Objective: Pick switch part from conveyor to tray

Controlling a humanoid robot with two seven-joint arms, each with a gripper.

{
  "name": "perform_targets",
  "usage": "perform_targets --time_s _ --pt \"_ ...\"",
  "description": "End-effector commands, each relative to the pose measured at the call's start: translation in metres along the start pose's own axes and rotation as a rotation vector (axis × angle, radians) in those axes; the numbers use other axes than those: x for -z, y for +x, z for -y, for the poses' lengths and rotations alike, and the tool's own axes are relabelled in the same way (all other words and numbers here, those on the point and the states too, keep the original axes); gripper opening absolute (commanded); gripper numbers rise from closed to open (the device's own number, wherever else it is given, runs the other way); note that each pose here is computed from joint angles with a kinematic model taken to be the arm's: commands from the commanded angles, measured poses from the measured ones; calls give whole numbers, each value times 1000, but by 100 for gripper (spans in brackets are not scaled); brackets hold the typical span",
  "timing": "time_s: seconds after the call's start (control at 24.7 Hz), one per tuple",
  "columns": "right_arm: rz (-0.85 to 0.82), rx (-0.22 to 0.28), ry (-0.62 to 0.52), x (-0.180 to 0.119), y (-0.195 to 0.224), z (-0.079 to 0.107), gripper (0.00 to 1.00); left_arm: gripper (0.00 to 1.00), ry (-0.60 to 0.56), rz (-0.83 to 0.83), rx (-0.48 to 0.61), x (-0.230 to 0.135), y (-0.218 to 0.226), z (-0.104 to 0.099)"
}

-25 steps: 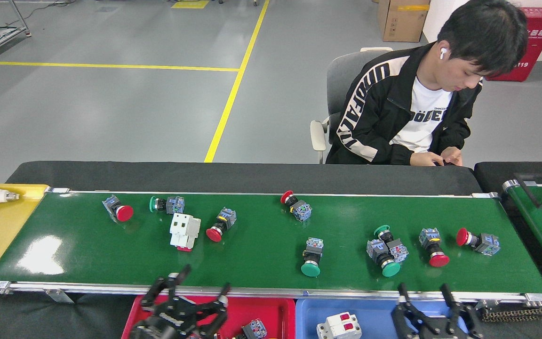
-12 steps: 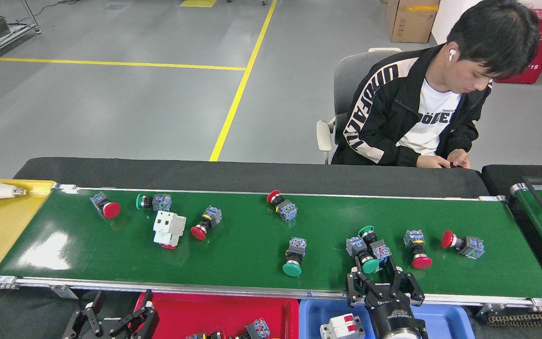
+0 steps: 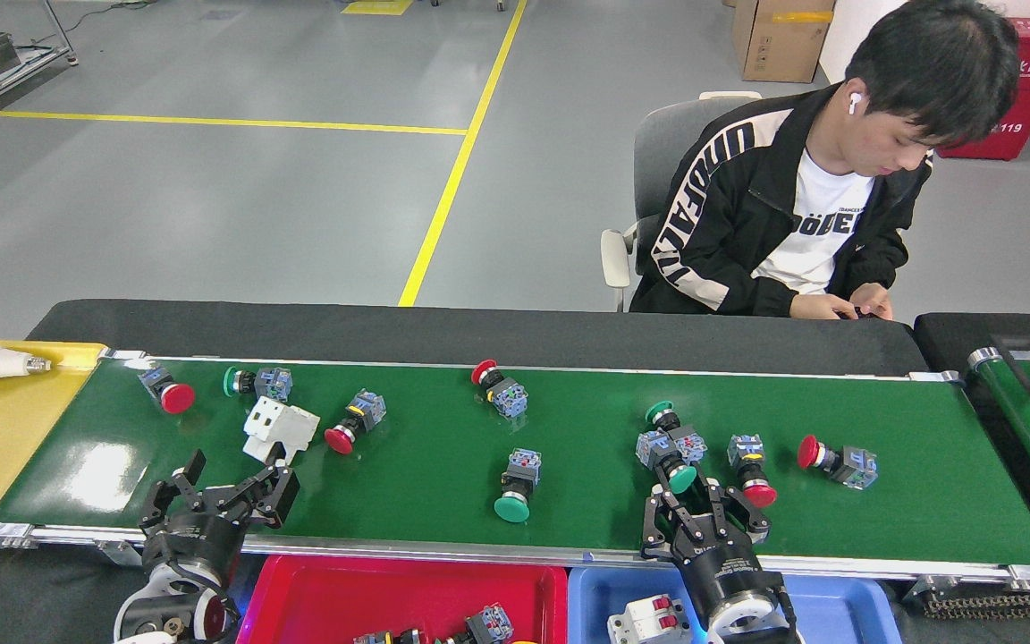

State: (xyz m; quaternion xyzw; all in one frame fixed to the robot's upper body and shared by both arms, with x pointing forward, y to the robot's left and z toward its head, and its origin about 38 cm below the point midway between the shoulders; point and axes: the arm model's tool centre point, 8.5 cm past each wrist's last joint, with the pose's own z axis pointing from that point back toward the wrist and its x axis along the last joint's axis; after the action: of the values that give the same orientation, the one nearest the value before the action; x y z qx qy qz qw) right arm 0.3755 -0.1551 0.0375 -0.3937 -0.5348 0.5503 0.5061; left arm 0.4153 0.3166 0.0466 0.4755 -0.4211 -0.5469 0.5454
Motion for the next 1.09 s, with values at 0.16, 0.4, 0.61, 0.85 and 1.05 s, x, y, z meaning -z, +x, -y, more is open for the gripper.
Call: perform_targets --time_s 0.16,0.4,0.61,0.85,1.05 --pt "297 36 -128 -35 46 34 21 96 34 1 -3 24 0 -22" --pt "659 76 -7 -75 131 8 90 34 -4 20 5 44 -26 -19" --pt "695 98 37 -78 155 7 97 6 5 66 -25 45 -25 -21" --pt "452 114 -22 -57 104 28 96 5 42 101 -52 29 -22 -22" --pt "70 130 -108 -51 5 45 96 5 117 117 -23 -27 -21 -23"
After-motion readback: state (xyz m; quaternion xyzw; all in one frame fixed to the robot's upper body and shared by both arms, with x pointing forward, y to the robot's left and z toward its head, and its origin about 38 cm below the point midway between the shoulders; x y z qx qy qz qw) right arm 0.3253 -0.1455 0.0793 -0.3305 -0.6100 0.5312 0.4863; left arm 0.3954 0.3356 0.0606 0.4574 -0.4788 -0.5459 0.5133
